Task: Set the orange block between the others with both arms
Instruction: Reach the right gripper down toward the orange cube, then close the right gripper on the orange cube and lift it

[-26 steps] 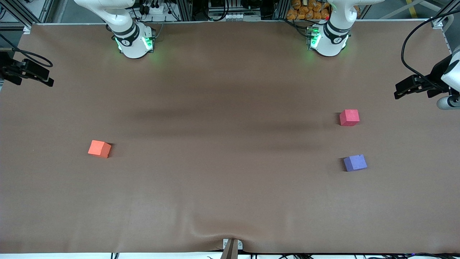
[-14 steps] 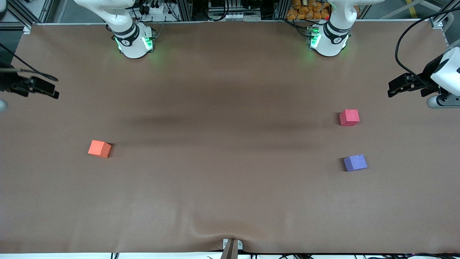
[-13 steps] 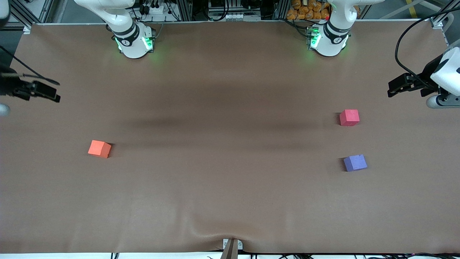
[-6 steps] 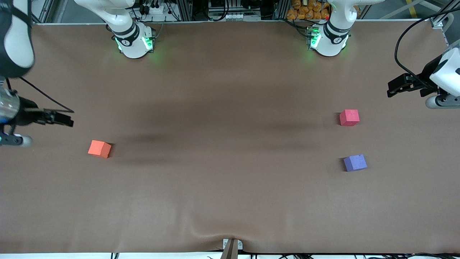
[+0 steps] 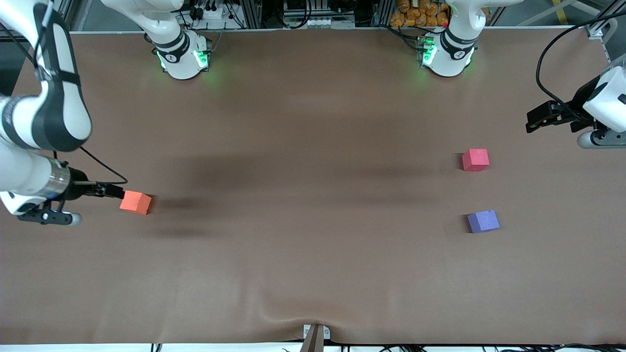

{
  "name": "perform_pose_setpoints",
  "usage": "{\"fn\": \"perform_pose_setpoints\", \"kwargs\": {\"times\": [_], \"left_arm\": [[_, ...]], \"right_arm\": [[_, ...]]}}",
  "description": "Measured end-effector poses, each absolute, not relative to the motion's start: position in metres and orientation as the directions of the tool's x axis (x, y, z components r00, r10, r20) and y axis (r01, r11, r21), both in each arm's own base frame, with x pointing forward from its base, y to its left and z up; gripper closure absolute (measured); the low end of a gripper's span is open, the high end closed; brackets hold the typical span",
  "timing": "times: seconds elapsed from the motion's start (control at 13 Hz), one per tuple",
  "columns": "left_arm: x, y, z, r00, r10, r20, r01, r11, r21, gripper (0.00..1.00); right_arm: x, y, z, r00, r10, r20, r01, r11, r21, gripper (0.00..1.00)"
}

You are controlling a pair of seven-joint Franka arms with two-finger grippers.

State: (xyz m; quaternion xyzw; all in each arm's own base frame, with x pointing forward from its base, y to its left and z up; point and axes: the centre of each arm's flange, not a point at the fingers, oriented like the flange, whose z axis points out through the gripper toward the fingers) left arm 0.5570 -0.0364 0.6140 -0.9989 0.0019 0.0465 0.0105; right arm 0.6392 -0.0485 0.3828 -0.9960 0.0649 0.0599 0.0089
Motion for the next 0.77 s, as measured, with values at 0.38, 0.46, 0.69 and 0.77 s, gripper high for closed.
{"fn": "perform_pose_setpoints", "kwargs": {"times": [0.38, 0.46, 0.69, 0.77], "left_arm": [[0.562, -0.04, 0.609, 0.996, -0.009, -0.088, -0.01, -1.0, -0.019, 0.0], [0.563, -0.044, 0.606, 0.996, -0.017, -0.09, -0.019, -1.0, -0.019, 0.0], [0.566, -0.054, 0.601, 0.995, -0.035, -0.093, -0.037, -0.999, -0.017, 0.0], [0.568, -0.054, 0.598, 0.995, -0.035, -0.096, -0.037, -0.999, -0.017, 0.0]], "right_arm": [[0.641, -0.081, 0.313, 0.973, -0.171, -0.157, -0.174, -0.985, -0.007, 0.0], [0.639, -0.08, 0.303, 0.973, -0.17, -0.155, -0.173, -0.985, -0.007, 0.0], [0.631, -0.08, 0.273, 0.973, -0.173, -0.155, -0.176, -0.984, -0.005, 0.0], [0.63, -0.081, 0.264, 0.971, -0.174, -0.164, -0.177, -0.984, -0.004, 0.0]]}}
